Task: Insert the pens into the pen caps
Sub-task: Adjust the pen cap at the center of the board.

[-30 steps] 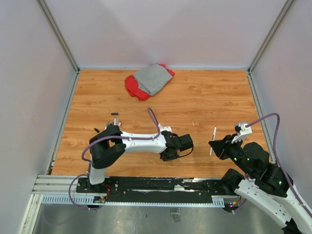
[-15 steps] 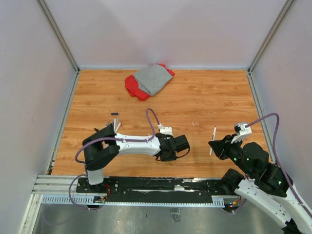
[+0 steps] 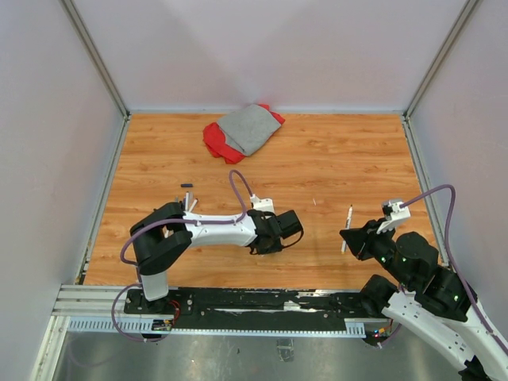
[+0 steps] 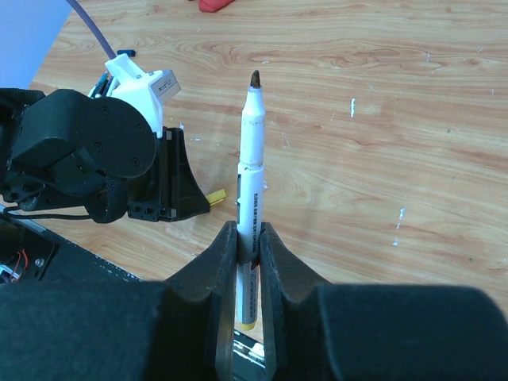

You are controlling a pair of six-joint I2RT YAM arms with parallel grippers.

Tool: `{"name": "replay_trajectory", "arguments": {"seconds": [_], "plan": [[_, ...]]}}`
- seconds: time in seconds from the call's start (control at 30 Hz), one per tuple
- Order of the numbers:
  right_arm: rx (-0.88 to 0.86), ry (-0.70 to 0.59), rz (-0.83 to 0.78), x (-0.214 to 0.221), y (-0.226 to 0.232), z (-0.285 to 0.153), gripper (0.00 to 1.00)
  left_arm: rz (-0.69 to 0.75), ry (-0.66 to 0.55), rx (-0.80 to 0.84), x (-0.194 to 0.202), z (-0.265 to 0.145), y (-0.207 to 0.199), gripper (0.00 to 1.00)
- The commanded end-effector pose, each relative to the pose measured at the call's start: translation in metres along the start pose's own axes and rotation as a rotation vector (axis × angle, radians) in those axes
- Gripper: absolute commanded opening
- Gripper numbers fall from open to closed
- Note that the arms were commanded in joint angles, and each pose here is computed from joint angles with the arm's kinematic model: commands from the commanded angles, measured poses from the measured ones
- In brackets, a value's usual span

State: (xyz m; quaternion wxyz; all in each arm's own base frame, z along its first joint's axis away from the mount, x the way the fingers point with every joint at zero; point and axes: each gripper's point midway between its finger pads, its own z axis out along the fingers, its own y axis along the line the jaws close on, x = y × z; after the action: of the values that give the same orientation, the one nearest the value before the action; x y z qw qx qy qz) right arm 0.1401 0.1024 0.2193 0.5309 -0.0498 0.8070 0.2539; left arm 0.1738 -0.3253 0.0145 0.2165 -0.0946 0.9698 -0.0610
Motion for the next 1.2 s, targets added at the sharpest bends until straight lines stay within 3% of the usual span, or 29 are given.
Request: {"name": "replay_trajectory", "arguments": {"seconds": [0.0,0.17,0.37,0.63,0.8,0.9,1.03,1.17], "plan": [[0.004,-0.013,0.0,-0.001,-0.002,-0.002,0.06,0.129,-0.04,-0.31,-0.003,0.032,0.084,0.33],[0.006,-0.015,0.002,-0.001,-0.003,-0.003,0.06,0.123,-0.084,-0.323,-0.019,0.026,0.09,0.42],[0.012,-0.013,-0.001,-0.001,-0.004,-0.003,0.06,0.05,-0.167,-0.233,-0.042,-0.001,0.063,0.53],[0.018,-0.007,-0.012,0.0,-0.005,-0.002,0.07,0.056,-0.223,-0.1,-0.051,-0.016,0.001,0.86],[0.026,-0.008,-0.019,-0.001,-0.007,-0.004,0.07,0.144,-0.242,-0.034,-0.055,-0.019,-0.008,0.93],[0.03,-0.011,-0.019,-0.002,-0.008,-0.004,0.07,0.24,-0.243,0.104,-0.054,-0.029,-0.02,0.96],[0.023,-0.009,-0.02,-0.002,-0.006,-0.003,0.07,0.363,-0.234,0.24,-0.051,-0.039,-0.029,0.97],[0.021,-0.004,-0.02,-0.001,-0.005,-0.002,0.07,0.455,-0.2,0.274,-0.051,-0.036,-0.026,0.96]]}}
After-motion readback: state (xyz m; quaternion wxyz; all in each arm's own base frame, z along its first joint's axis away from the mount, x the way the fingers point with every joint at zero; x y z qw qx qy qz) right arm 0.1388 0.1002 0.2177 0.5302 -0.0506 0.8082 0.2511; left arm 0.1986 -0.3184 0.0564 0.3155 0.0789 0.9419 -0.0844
